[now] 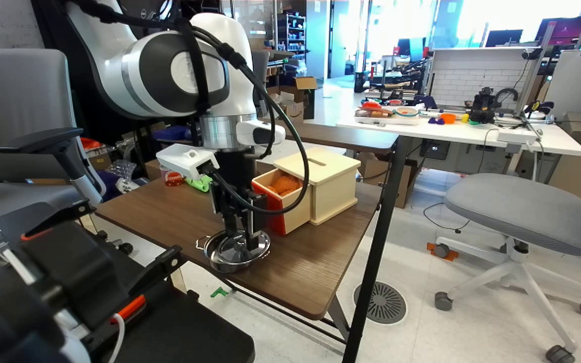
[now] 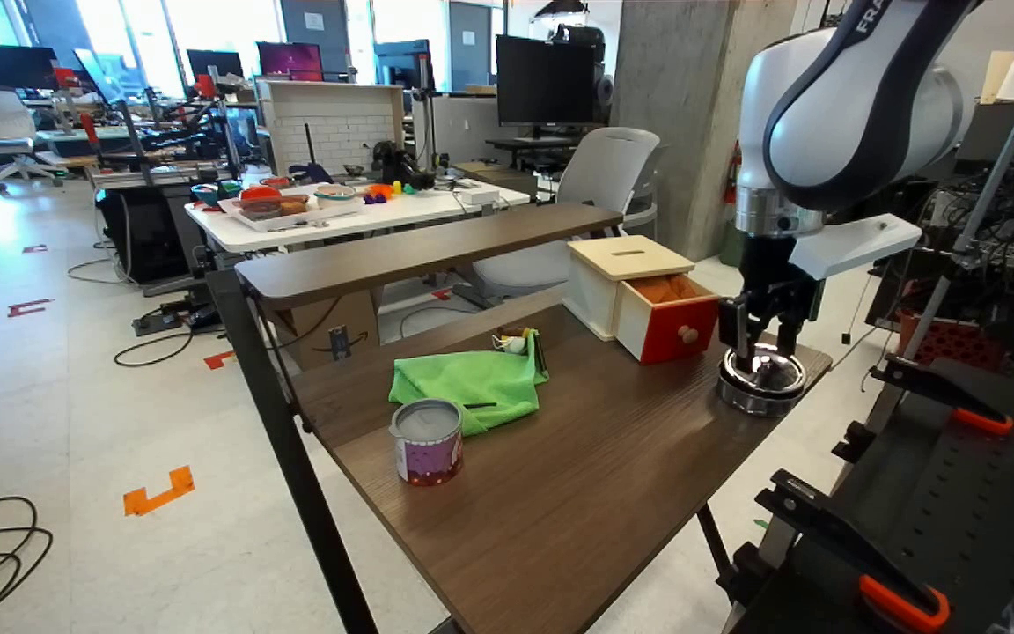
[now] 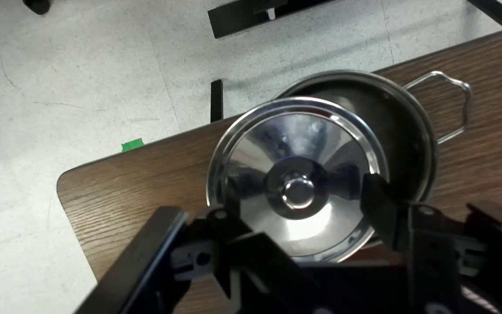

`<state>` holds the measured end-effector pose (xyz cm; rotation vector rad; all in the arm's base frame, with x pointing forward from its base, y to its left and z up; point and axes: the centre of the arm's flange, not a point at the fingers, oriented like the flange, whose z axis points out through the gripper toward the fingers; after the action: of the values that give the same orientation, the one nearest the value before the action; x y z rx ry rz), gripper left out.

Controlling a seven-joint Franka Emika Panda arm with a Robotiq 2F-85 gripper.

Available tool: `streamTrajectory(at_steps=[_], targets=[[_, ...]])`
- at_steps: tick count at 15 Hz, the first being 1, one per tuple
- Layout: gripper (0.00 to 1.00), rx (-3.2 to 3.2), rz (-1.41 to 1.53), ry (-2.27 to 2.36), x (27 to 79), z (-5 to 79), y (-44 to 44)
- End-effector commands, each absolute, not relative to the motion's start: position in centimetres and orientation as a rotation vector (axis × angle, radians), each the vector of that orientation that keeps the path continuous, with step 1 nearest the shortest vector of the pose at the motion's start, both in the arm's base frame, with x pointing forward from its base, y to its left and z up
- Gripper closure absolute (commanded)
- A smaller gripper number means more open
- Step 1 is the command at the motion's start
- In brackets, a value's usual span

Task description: Uncover the pot and put the lid on the table

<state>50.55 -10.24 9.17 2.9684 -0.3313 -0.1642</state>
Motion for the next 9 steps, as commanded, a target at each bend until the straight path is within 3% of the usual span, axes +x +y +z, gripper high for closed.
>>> streamTrajectory(at_steps=[1, 7, 9], targets=[[0.58, 2.930, -0.118, -0.330, 51.3, 7.8, -10.4], [0.99, 2.929, -0.089, -0.338, 51.8, 8.8, -10.5], [0.95, 2.932, -0.083, -0.333, 51.5, 9.2, -10.2]])
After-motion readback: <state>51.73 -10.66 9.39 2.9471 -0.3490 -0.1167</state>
